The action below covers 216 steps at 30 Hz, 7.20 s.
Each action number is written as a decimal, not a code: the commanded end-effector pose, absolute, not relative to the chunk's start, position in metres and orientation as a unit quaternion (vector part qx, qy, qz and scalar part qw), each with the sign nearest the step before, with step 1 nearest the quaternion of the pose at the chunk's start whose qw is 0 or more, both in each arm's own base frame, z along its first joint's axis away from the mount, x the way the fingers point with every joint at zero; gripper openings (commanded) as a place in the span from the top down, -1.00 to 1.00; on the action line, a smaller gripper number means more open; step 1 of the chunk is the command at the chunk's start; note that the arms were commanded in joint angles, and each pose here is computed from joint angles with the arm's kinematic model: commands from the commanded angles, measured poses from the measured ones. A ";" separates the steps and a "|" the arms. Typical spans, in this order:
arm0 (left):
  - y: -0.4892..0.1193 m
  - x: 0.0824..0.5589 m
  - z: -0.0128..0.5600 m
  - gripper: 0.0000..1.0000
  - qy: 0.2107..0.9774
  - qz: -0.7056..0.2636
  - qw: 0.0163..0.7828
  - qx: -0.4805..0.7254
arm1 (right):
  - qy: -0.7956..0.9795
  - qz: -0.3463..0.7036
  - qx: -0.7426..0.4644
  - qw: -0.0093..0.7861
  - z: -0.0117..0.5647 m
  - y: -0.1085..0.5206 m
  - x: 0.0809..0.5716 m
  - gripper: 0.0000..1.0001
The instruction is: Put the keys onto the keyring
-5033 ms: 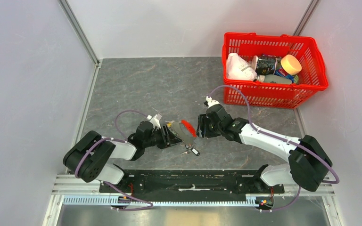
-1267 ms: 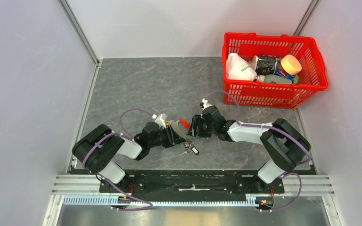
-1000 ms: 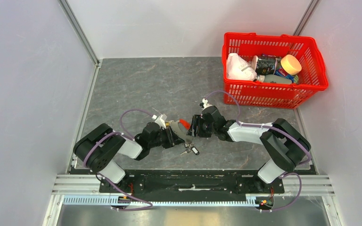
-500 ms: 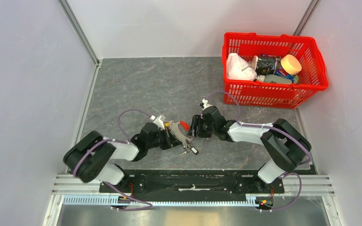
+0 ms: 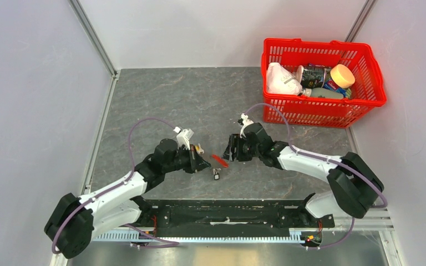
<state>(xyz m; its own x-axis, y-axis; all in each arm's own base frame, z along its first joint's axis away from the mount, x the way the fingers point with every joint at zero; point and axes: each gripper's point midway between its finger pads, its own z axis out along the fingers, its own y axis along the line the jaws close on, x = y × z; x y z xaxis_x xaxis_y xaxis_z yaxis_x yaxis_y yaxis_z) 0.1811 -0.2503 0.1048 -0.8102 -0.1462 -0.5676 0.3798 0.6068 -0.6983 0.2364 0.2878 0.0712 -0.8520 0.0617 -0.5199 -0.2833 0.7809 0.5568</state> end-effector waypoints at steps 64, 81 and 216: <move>-0.274 0.059 0.300 0.95 0.603 -0.593 0.318 0.428 | 0.650 0.588 -0.419 0.236 0.299 0.335 0.066 0.17; -0.270 0.067 0.307 0.96 0.602 -0.581 0.361 0.413 | 0.641 0.594 -0.432 0.225 0.297 0.338 0.047 0.37; -0.265 0.077 0.312 -0.01 0.604 -0.575 0.406 0.374 | 0.678 0.546 -0.309 0.383 0.335 0.320 0.091 1.00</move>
